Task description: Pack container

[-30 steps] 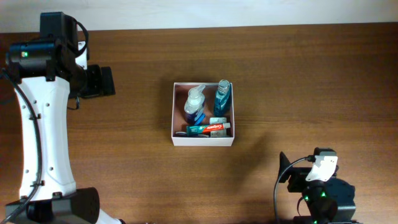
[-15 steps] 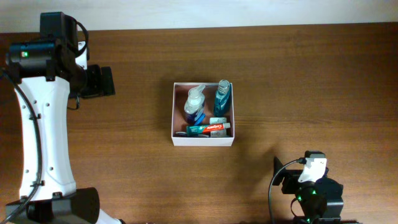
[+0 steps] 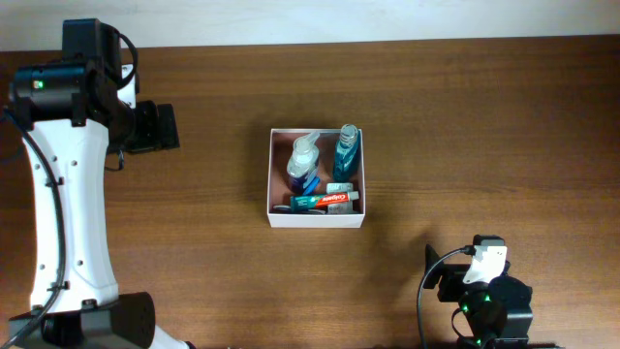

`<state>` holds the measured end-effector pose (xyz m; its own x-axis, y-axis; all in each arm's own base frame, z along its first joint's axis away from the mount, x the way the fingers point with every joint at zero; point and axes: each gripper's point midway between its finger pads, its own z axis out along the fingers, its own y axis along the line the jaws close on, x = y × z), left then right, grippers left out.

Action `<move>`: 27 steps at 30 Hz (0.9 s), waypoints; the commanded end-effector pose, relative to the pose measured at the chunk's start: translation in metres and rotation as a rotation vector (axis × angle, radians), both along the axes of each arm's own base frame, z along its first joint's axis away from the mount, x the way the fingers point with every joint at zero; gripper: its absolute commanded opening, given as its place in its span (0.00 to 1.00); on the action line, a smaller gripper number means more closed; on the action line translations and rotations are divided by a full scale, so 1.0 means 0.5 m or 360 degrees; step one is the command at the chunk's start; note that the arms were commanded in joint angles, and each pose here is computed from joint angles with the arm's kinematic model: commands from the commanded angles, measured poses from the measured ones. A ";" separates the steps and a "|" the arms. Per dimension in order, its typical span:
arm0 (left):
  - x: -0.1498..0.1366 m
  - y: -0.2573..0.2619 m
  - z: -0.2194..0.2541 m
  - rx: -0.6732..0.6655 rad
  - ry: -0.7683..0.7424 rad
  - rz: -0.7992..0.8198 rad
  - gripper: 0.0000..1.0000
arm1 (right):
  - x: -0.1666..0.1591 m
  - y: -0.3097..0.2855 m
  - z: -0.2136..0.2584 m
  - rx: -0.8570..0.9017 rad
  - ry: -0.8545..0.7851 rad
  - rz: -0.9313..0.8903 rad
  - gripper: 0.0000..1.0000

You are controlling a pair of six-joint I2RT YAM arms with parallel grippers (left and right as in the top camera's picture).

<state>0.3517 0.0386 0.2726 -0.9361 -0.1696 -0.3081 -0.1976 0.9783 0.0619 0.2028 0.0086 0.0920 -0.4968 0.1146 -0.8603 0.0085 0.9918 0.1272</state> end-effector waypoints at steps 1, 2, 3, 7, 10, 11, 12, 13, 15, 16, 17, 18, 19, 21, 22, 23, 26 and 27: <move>-0.003 -0.003 0.016 -0.0011 -0.0044 0.0004 1.00 | 0.001 -0.003 0.001 0.0009 -0.0016 -0.0018 0.99; -0.003 -0.003 0.016 -0.0011 -0.0044 0.0004 1.00 | 0.001 -0.003 0.001 0.0009 -0.0016 -0.0018 0.99; -0.003 -0.003 0.016 -0.0011 -0.0044 0.0004 0.99 | 0.001 -0.003 0.001 0.0009 -0.0016 -0.0018 0.99; -0.003 -0.003 0.016 -0.0011 -0.0044 0.0004 1.00 | 0.001 -0.003 0.001 0.0009 -0.0016 -0.0018 0.99; -0.002 -0.003 0.016 -0.0011 -0.0045 0.0004 1.00 | 0.001 -0.003 0.001 0.0009 -0.0016 -0.0018 0.99; -0.003 -0.003 0.016 -0.0011 -0.0044 0.0004 1.00 | 0.001 -0.003 0.001 0.0009 -0.0016 -0.0018 0.99; -0.003 -0.003 0.016 -0.0011 -0.0044 0.0004 0.99 | 0.001 -0.003 0.001 0.0009 -0.0016 -0.0019 0.99; -0.003 -0.003 0.016 -0.0010 -0.0044 0.0004 1.00 | 0.001 -0.003 0.001 0.0009 -0.0016 -0.0018 0.99; -0.003 -0.003 0.016 -0.0011 -0.0043 0.0004 0.99 | 0.001 -0.003 0.001 0.0009 -0.0016 -0.0018 0.99; -0.002 -0.003 0.015 -0.0011 -0.0042 0.0004 1.00 | 0.001 -0.003 0.001 0.0009 -0.0016 -0.0018 0.99; -0.002 -0.003 0.015 -0.0011 -0.0042 0.0004 1.00 | 0.001 -0.003 0.001 0.0009 -0.0016 -0.0018 0.99; -0.003 -0.004 0.017 -0.0011 -0.0046 0.0001 1.00 | 0.001 -0.003 0.001 0.0009 -0.0016 -0.0018 0.99; -0.003 -0.008 0.017 -0.0011 -0.0047 -0.0007 1.00 | 0.001 -0.003 0.001 0.0010 -0.0016 -0.0019 0.99; -0.006 -0.017 0.023 -0.0010 -0.0061 -0.0029 1.00 | 0.001 -0.003 0.001 0.0009 -0.0016 -0.0018 0.99; -0.008 -0.025 0.029 -0.0010 -0.0075 -0.0047 0.99 | 0.001 -0.003 0.001 0.0009 -0.0016 -0.0018 0.99; -0.011 -0.034 0.036 -0.0010 -0.0092 -0.0066 1.00 | 0.001 -0.003 0.001 0.0009 -0.0016 -0.0018 0.99; -0.031 -0.064 0.061 -0.0011 -0.0153 -0.0137 1.00 | 0.001 -0.003 0.001 0.0009 -0.0016 -0.0018 0.99; -0.041 -0.073 0.069 -0.0003 -0.0170 -0.0168 1.00 | 0.001 -0.003 0.001 0.0009 -0.0016 -0.0018 0.99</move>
